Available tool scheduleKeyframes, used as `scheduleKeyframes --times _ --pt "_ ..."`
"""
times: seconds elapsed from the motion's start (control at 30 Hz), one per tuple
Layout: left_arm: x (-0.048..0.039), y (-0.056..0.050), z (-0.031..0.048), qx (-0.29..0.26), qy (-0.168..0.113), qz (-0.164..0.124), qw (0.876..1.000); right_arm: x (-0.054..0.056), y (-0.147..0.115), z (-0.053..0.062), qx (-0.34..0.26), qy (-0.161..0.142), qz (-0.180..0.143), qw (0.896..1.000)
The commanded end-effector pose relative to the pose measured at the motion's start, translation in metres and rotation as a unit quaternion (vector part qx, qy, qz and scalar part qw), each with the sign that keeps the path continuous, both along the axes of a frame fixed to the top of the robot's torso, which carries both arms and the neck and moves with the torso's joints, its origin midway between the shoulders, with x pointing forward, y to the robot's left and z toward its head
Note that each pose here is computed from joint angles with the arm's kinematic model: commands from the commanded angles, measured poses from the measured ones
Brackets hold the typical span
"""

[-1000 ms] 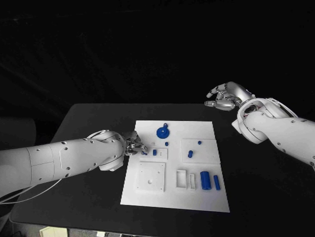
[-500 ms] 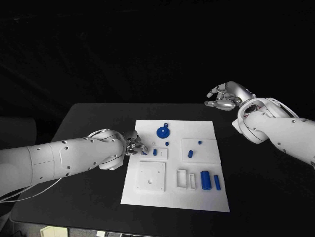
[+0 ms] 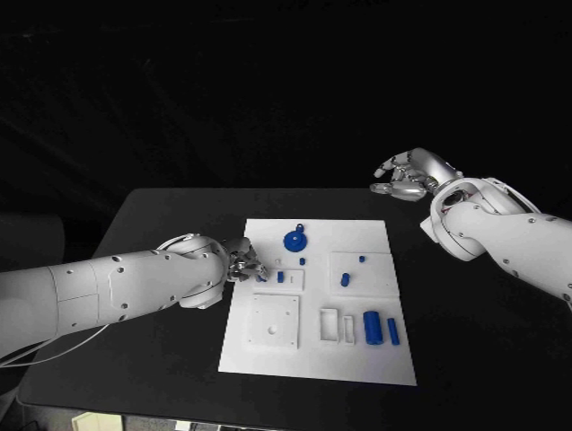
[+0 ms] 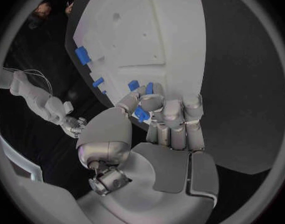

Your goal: Assemble the parts on the task board

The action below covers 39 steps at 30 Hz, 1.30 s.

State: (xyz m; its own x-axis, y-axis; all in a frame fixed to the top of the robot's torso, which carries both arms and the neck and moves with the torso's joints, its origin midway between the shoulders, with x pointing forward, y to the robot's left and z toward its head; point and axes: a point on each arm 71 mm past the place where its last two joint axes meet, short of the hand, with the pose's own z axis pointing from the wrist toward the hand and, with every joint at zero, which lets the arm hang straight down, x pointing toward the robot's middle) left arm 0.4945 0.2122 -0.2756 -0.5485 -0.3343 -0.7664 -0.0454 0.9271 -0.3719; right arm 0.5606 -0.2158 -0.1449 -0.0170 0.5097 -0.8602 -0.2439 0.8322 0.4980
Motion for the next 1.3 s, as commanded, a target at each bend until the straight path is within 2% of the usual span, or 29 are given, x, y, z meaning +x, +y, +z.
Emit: scheduleKeyframes --times 0.03,0.6,1.3 --pt "-0.0032 0.0 -0.0066 0.025 0.017 -0.015 0.999 0.0 0.001 0.0 -0.002 0.002 0.005 1.0" --pt "-0.0037 -0.009 -0.0076 0.033 0.024 -0.032 0.999 -0.001 0.002 0.0 -0.002 0.003 0.007 1.0" --pt "-0.0042 -0.013 -0.0083 0.034 0.029 -0.039 0.998 -0.001 0.002 0.0 -0.002 0.003 0.007 1.0"
